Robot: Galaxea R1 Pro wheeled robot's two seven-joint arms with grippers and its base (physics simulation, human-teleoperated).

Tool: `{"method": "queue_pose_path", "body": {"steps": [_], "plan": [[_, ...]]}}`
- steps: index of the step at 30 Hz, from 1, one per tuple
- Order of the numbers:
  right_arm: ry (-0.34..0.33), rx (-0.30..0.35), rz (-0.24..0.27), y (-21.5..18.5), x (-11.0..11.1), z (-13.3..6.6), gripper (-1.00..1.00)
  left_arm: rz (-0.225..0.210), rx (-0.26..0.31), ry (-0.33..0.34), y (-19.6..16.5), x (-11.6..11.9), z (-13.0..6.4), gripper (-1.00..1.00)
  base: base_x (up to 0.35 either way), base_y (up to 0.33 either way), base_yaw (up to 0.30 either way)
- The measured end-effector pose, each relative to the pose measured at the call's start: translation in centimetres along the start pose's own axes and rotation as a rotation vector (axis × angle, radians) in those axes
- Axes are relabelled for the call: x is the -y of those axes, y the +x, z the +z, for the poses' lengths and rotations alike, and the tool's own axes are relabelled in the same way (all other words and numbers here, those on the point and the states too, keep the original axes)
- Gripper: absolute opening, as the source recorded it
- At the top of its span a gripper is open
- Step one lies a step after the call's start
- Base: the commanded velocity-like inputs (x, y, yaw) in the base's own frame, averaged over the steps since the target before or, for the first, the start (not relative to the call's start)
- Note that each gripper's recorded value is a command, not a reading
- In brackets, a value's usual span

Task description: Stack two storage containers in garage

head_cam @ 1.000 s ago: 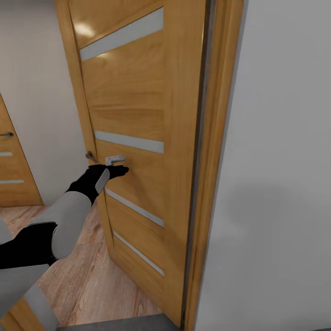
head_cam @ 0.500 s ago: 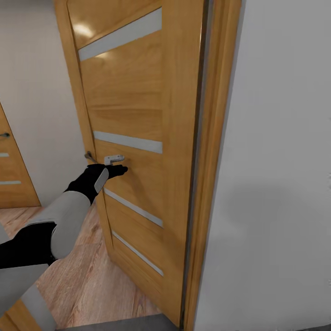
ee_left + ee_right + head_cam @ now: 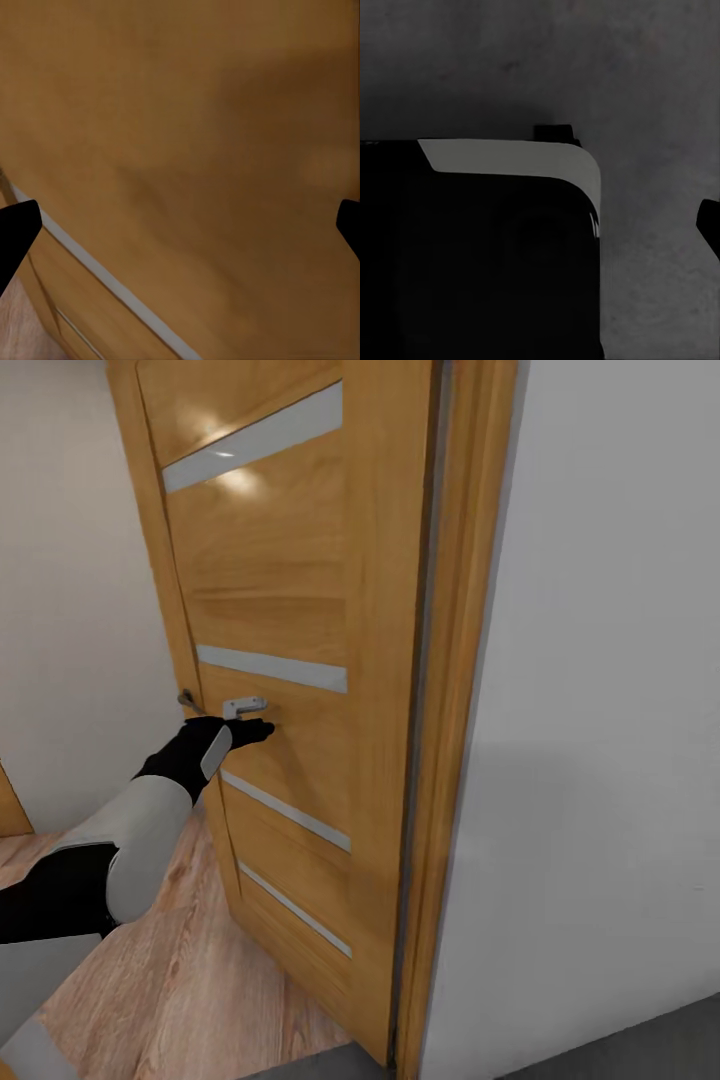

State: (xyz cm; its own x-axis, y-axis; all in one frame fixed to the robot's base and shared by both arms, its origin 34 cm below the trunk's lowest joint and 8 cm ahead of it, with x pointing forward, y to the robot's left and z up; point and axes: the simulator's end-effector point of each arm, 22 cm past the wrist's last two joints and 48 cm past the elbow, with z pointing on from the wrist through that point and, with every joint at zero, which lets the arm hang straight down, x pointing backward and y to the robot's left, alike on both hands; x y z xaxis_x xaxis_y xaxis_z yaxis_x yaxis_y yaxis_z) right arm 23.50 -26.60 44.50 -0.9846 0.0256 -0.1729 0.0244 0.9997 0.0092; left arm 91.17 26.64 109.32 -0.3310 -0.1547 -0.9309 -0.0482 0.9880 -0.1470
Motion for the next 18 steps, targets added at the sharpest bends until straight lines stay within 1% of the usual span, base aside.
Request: {"method": "queue_pose_path", "body": {"steps": [2, 5, 7, 10, 18], "plan": [[-0.004, 0.0, 0.0, 0.0, -0.1, 0.0, 1.0, 0.001, 0.001, -0.005, -0.1, -0.7, 0.0, 1.0, 0.0, 0.073, -0.208], [-0.007, 0.0, 0.002, 0.0, -0.1, 0.0, 1.0, 0.003, 0.002, 0.0, -0.2, -1.3, 0.0, 1.0, 0.0, 0.086, -0.114], [-0.008, 0.001, 0.003, 0.0, -0.2, 0.0, 1.0, 0.007, 0.003, 0.018, -0.2, -0.9, 0.0, 1.0, 0.0, 0.188, -0.069], [-0.009, 0.0, 0.003, 0.0, -0.2, 0.0, 1.0, 0.011, 0.003, 0.031, -0.1, -0.3, 0.0, 1.0, 0.0, 0.235, -0.169], [-0.009, 0.001, 0.004, 0.0, -0.2, 0.0, 1.0, 0.013, 0.01, 0.039, -0.3, 0.1, 0.0, 1.0, 0.0, 0.264, -0.25]]}}
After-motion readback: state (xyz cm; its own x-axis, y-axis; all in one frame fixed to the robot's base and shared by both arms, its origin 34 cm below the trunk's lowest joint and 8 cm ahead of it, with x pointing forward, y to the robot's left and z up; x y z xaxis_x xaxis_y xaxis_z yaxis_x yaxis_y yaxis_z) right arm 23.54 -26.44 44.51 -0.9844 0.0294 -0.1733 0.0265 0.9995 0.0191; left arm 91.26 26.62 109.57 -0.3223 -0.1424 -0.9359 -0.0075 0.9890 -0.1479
